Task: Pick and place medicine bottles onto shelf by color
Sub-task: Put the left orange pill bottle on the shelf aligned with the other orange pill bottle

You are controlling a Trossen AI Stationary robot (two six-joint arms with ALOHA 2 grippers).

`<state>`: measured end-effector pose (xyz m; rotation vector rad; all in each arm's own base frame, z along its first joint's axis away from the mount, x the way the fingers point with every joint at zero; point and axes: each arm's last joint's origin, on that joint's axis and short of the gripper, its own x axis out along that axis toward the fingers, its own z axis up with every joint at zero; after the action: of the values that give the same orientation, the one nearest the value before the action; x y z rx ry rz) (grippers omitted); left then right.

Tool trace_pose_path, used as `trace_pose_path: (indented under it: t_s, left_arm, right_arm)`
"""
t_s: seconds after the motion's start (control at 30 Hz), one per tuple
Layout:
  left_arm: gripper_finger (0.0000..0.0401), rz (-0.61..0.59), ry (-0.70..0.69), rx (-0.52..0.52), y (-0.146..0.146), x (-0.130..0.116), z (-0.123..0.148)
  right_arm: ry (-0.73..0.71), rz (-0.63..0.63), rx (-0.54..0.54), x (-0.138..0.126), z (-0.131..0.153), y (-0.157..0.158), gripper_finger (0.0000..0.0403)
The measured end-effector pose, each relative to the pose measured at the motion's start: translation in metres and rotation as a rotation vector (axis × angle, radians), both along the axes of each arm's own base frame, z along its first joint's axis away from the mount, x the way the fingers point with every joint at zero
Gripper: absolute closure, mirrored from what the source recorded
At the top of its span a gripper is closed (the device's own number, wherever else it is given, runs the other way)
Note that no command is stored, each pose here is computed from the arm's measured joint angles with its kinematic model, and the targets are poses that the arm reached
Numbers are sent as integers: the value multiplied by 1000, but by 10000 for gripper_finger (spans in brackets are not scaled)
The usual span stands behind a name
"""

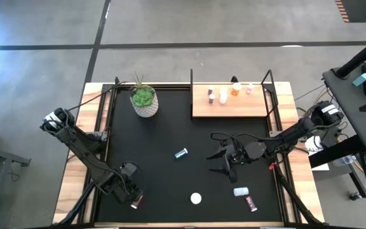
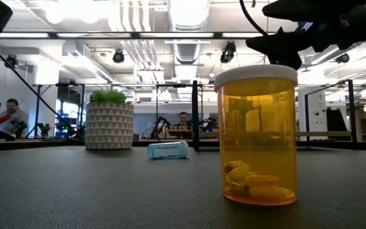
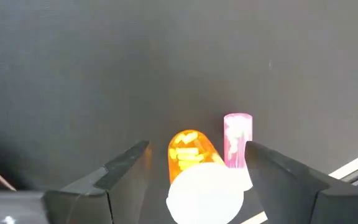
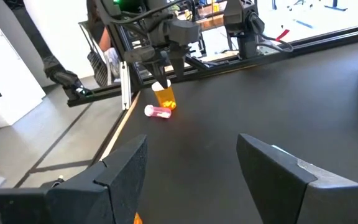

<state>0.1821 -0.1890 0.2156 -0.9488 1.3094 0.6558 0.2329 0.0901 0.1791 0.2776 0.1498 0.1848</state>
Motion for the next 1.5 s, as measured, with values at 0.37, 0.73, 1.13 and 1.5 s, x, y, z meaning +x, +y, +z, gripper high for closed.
trace_pose_path:
  t_s: [0.37,0.73,1.13,1.5]
  left_arm:
    - [157,52,-15,-11,-1,1,0]
    - [128,90,48,-36,-2,-3,0]
    - [61,100,44,-85,-17,-4,-6]
    - [101,70,95,-46,-24,-1,-22]
  right_arm:
    - [1,0,0,0,0,0,165]
    - [1,0,0,0,0,0,165]
    - [1,0,-1,0,0,0,165]
    - [1,0,0,0,0,0,165]
